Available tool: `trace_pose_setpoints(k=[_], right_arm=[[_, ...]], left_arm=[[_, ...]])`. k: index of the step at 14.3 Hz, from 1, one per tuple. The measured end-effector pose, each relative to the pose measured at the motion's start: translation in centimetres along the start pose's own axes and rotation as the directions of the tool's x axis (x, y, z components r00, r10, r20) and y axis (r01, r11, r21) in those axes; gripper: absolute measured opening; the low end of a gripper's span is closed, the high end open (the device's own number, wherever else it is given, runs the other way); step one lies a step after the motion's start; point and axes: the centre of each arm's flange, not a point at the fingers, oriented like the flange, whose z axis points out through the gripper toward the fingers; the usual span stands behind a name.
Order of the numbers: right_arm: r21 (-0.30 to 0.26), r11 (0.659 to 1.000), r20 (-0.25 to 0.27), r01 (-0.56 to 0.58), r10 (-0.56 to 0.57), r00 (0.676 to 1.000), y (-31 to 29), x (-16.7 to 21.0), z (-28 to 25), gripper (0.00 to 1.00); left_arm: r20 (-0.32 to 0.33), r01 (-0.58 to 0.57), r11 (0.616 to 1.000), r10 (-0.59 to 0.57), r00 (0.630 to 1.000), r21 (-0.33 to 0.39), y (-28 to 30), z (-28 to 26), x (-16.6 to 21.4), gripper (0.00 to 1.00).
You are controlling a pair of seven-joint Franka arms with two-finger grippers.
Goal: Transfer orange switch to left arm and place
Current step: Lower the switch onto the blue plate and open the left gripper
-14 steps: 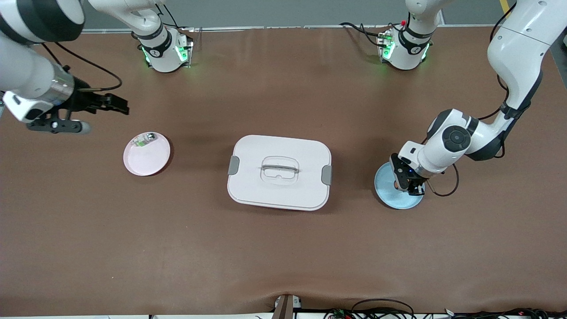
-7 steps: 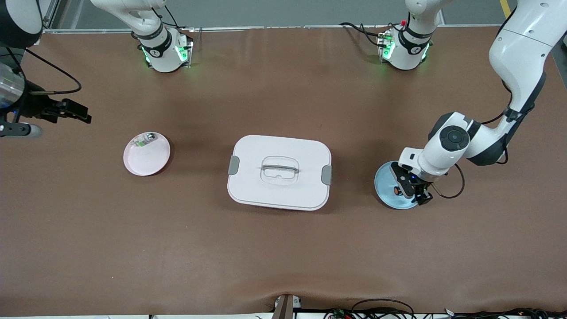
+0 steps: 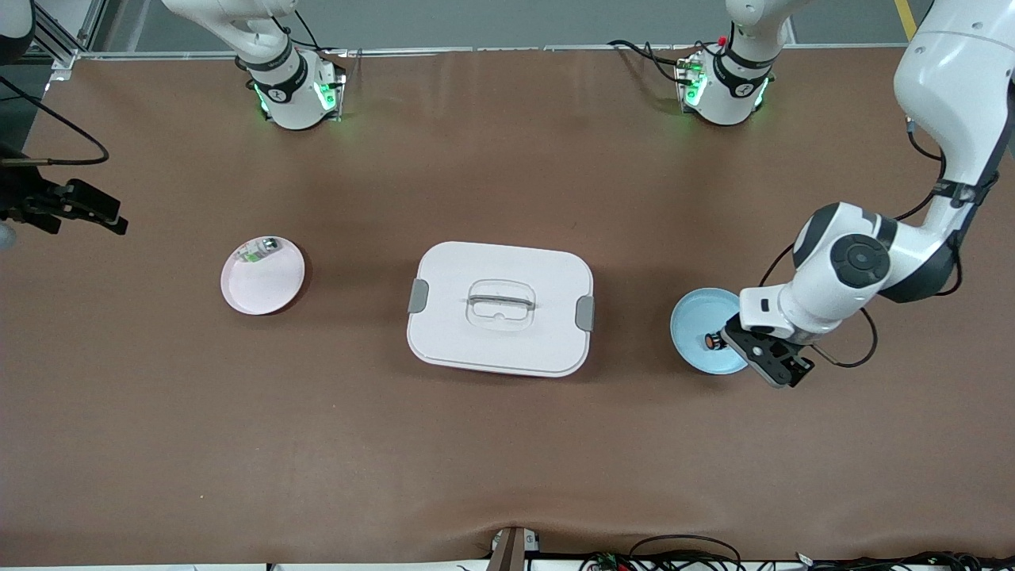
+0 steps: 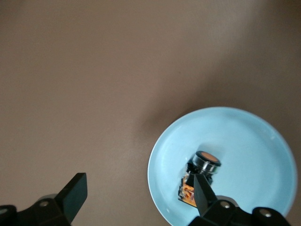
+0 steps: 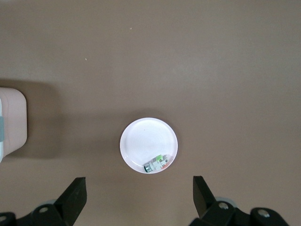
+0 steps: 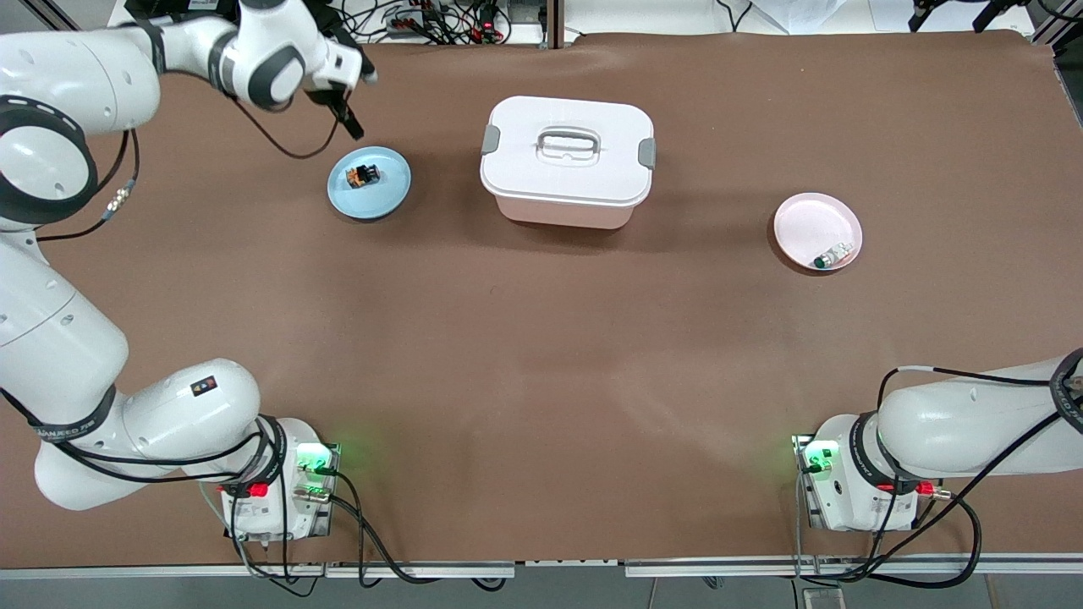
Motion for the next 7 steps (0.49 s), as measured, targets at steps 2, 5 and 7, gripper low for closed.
trace_pose_setpoints(k=[2,5,7], right_arm=[[-0.002,1.000,-0.015,-0.001,0.001,1.000,0.1,0.3,-0.6,1.00],[-0.005,1.000,-0.021,0.025,-0.025,0.999,0.6,0.3,-1.0,1.00],[-0.005,0.998,-0.017,0.063,-0.064,0.998,1.4,0.4,-0.7,1.00]], left_arm=[[0.010,0.123,0.992,-0.123,0.992,-0.008,-0.6,-4.2,1.9,1.00],[0.015,0.308,0.951,-0.308,0.951,0.009,-0.6,-9.0,3.6,1.00],[0.006,0.417,0.908,-0.418,0.908,0.036,-0.3,-11.5,4.0,1.00]])
